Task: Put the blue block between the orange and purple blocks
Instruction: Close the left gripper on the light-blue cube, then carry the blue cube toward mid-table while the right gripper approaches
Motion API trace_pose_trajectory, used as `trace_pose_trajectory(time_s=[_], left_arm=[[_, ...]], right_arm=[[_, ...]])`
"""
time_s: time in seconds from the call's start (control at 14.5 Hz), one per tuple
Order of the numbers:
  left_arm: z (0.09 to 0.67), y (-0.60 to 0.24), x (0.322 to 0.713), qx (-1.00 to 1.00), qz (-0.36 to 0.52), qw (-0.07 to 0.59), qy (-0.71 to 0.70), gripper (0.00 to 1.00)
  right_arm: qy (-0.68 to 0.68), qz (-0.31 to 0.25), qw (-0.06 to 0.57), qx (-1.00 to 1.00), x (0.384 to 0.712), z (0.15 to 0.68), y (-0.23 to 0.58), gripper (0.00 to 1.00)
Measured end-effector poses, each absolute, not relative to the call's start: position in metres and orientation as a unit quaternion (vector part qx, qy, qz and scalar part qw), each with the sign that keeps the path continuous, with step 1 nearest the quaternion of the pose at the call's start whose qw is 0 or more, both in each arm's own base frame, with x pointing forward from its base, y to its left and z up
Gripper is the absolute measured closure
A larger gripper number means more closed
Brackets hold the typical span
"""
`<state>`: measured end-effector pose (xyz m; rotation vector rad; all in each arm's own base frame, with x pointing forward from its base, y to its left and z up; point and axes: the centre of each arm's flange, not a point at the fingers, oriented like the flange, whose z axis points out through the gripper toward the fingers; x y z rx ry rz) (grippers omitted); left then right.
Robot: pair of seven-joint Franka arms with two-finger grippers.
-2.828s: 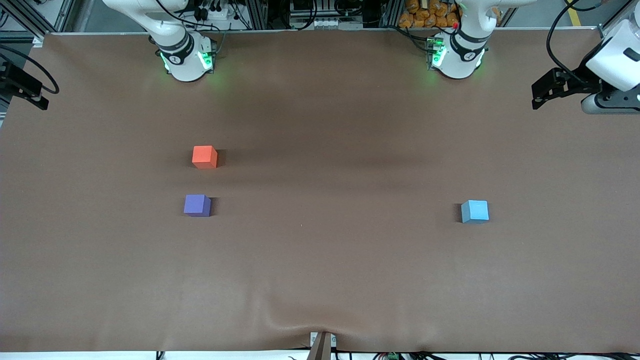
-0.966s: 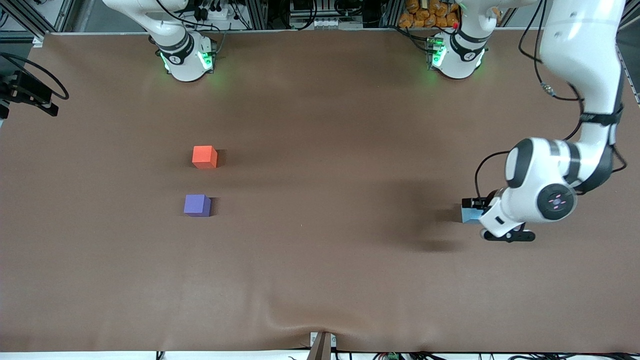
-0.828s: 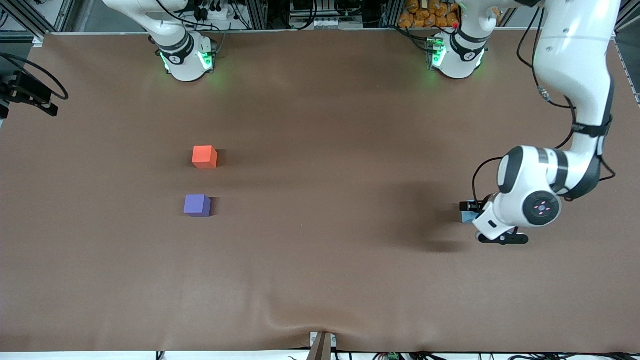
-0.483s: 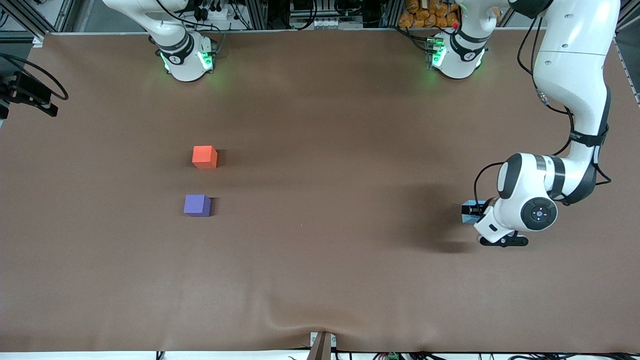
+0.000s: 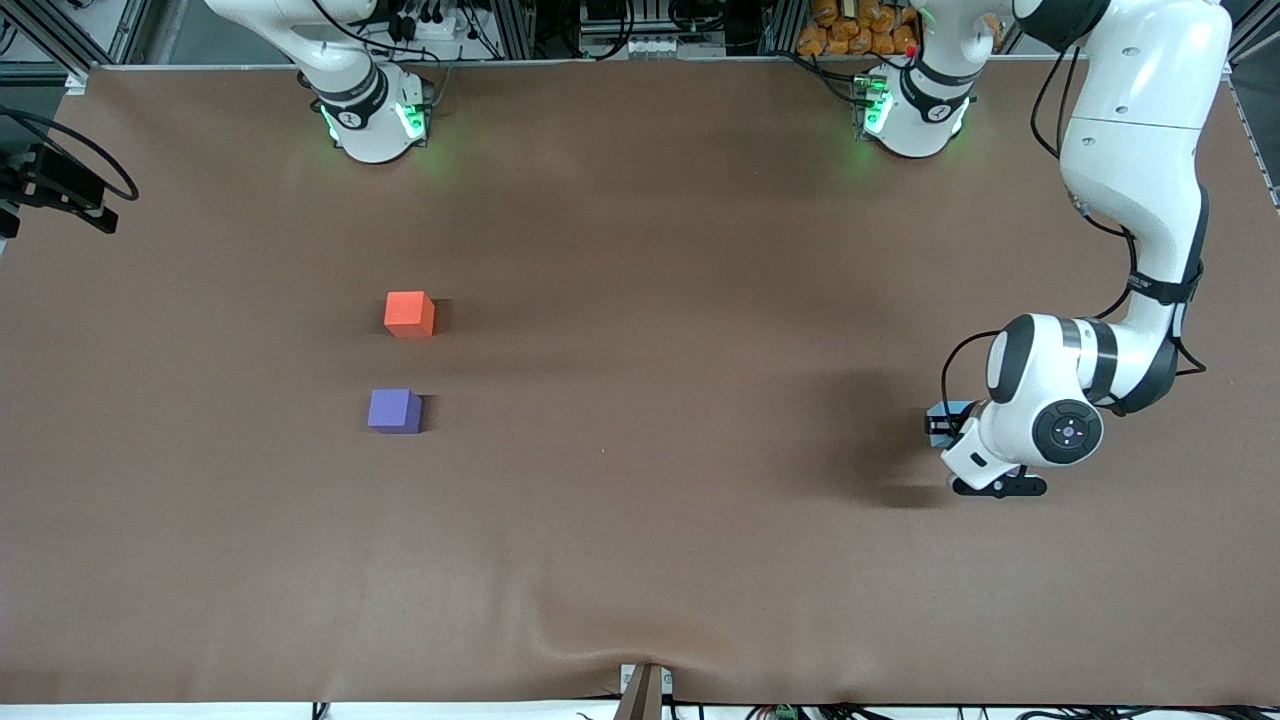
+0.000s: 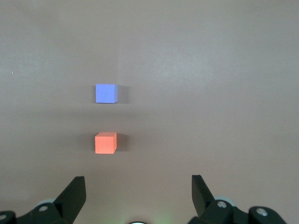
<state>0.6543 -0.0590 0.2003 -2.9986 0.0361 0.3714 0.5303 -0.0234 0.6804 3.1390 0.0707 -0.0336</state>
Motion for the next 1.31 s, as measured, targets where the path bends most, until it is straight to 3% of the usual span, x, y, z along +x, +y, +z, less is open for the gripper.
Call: trace_pose_trajectory(time_s=[0.28, 0.48, 0.83, 1.31], left_arm=[[0.231, -0.089, 0.664, -0.994, 0.091, 0.053, 0.011, 0.44], [0.26, -0.177, 0.655, -0.997, 0.061, 0.049, -0.003, 0.47], [0.267, -0.363, 0.584, -0.998, 0.045, 0.045, 0.0, 0.47], [0.239, -0.532, 0.492, -0.999, 0.038, 0.015, 0.02, 0.47]], right_arm=[[0.02, -0.011, 0.001, 1.0, 0.53, 0.68, -0.026, 0.0], [0.017, -0.011, 0.001, 1.0, 0.53, 0.68, -0.029, 0.0], [0.017, -0.014, 0.0, 1.0, 0.532, 0.677, -0.03, 0.0], [0.018, -0.031, -0.001, 0.999, 0.541, 0.659, -0.028, 0.0]])
